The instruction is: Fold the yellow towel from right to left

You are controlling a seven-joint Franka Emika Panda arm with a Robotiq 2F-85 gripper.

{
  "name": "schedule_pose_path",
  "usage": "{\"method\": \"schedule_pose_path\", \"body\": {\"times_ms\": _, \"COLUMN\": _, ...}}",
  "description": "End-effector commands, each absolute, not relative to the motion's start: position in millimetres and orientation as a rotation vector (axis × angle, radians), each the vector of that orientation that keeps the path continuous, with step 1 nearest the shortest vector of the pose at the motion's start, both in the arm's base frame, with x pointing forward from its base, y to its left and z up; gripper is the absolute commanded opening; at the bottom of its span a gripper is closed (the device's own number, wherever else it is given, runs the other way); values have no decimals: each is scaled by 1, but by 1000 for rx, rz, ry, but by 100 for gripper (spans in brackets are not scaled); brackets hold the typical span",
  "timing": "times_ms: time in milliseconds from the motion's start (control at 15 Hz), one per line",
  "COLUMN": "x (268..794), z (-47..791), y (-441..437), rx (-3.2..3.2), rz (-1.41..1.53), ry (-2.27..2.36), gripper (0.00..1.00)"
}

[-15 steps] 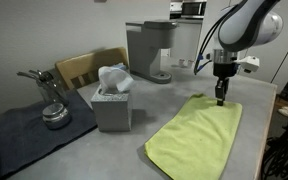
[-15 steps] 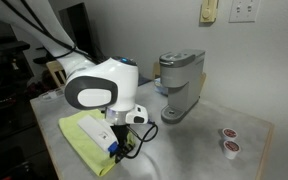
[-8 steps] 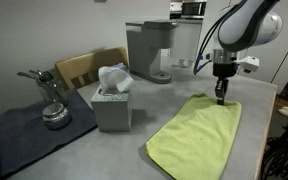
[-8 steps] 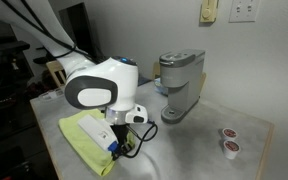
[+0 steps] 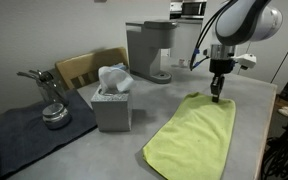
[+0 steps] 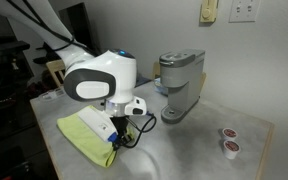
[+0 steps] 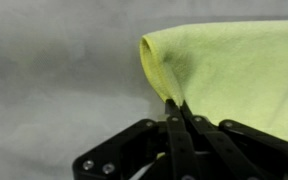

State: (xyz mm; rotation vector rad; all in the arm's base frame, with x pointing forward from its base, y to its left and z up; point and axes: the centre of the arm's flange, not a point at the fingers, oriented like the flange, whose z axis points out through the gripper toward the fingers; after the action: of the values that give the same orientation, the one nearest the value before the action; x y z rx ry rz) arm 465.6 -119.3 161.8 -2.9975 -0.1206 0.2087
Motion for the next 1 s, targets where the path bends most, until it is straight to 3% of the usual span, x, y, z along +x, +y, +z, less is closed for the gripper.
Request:
{"method": "schedule_pose_path", "body": {"times_ms": 0, "x": 465, "z": 196, "y": -112, "rx": -2963, "rz": 119, "ry": -158, "gripper": 1}}
{"method": "schedule_pose_path", "body": {"times_ms": 933, "x": 444, "z": 281, "y": -102, "rx": -2774, "rz": -74, "ry": -44, "gripper": 1}}
